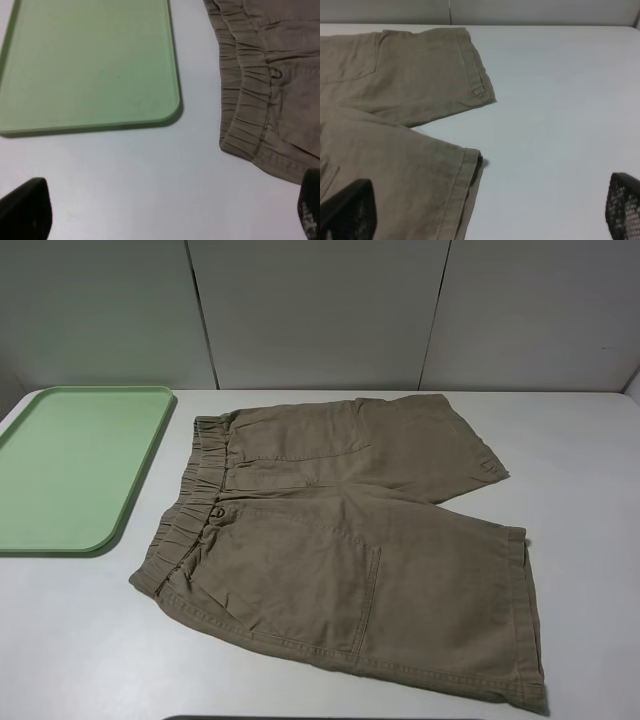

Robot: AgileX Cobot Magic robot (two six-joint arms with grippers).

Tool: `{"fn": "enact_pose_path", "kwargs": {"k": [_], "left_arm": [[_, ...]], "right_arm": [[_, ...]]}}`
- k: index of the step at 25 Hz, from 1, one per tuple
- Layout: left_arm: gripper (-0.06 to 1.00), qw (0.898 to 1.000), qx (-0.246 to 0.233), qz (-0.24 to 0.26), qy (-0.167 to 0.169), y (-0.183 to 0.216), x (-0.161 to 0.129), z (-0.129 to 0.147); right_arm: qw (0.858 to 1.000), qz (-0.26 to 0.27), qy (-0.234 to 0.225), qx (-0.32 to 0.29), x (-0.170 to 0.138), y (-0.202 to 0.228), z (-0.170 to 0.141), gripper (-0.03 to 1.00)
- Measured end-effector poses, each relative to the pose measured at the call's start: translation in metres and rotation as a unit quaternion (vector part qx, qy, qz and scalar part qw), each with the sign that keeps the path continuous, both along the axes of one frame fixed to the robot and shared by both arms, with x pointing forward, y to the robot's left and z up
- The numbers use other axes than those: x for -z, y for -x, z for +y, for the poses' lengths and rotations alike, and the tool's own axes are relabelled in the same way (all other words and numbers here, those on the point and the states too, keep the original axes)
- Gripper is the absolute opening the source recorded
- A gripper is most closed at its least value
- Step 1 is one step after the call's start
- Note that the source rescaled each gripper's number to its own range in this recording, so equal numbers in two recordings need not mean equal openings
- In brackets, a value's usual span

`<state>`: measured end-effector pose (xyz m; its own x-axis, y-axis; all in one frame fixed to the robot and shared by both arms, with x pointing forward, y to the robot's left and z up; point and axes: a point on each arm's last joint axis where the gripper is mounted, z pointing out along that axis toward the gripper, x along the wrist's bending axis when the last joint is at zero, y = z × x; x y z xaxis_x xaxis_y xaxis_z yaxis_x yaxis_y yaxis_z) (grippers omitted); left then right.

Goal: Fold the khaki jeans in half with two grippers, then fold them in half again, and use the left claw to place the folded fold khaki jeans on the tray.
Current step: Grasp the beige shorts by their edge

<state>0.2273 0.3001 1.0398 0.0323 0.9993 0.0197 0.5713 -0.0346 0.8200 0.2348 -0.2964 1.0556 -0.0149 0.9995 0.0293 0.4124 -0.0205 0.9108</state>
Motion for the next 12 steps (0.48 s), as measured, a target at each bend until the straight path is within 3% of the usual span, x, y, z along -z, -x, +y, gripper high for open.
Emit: {"fn": "enact_pose_path", "kwargs": {"k": [12], "left_arm": [[1.0,1.0,0.0,0.0,0.0,0.0,0.0,0.0]], "right_arm": [[1.0,0.0,0.0,0.0,0.0,0.0,0.0,1.0]]}}
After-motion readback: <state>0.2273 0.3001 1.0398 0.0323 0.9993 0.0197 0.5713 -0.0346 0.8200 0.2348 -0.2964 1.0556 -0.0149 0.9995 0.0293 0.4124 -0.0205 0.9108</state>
